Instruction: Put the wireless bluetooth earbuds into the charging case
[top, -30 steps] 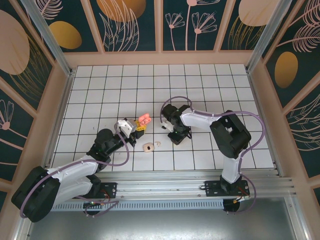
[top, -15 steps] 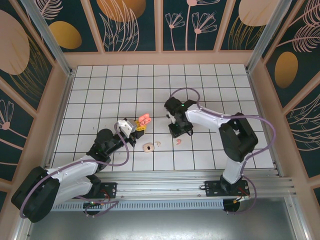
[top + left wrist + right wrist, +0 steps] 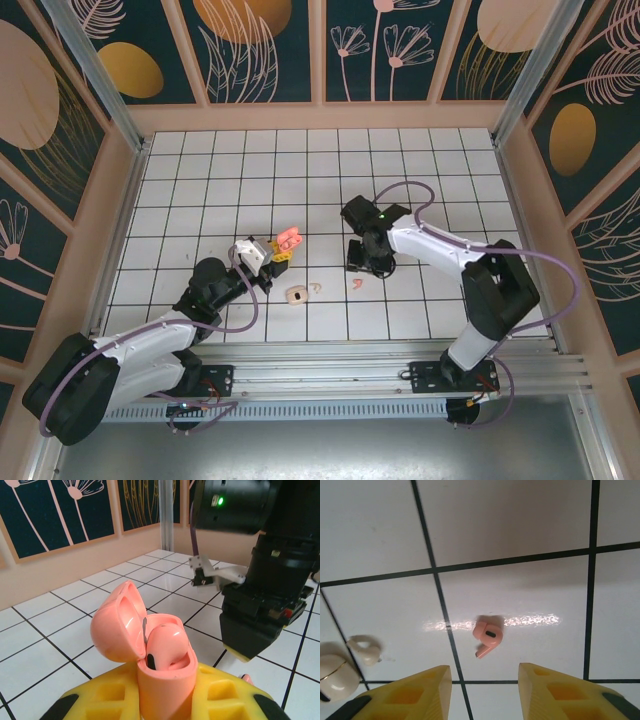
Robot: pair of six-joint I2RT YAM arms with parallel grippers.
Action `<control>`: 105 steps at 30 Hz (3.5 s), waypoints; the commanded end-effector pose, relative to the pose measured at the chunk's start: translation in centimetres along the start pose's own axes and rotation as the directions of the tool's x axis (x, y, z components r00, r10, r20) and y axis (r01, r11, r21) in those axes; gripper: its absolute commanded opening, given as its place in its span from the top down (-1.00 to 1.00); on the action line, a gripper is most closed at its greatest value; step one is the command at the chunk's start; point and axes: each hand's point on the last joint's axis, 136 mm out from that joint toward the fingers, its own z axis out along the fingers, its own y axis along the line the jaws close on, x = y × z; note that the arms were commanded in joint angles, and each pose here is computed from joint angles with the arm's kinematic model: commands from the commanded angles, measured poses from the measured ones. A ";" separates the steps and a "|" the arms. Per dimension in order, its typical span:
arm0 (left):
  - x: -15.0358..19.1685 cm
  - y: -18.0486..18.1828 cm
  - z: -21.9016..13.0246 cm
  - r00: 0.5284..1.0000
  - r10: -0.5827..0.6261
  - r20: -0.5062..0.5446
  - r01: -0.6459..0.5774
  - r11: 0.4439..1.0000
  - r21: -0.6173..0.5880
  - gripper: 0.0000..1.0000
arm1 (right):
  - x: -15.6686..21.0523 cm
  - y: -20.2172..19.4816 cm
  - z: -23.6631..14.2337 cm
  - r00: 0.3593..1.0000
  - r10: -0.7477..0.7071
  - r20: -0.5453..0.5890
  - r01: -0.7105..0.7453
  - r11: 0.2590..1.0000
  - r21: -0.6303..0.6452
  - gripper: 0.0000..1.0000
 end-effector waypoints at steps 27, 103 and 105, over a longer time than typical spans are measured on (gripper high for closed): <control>-1.3 -0.2 0.0 0.999 0.022 0.042 -0.023 1.000 0.009 0.97 | 1.0 -0.3 5.3 0.995 0.005 -0.096 0.001 0.998 0.064 0.44; -4.0 -4.4 3.0 0.987 -0.085 0.133 0.036 0.941 0.337 0.95 | 1.4 12.0 -14.3 0.262 -0.663 0.701 0.854 0.498 0.152 0.50; -4.0 -4.5 2.9 0.987 -0.083 0.135 0.033 0.941 0.337 0.95 | 1.7 12.3 -14.7 0.260 -0.652 0.712 0.863 0.487 0.131 0.42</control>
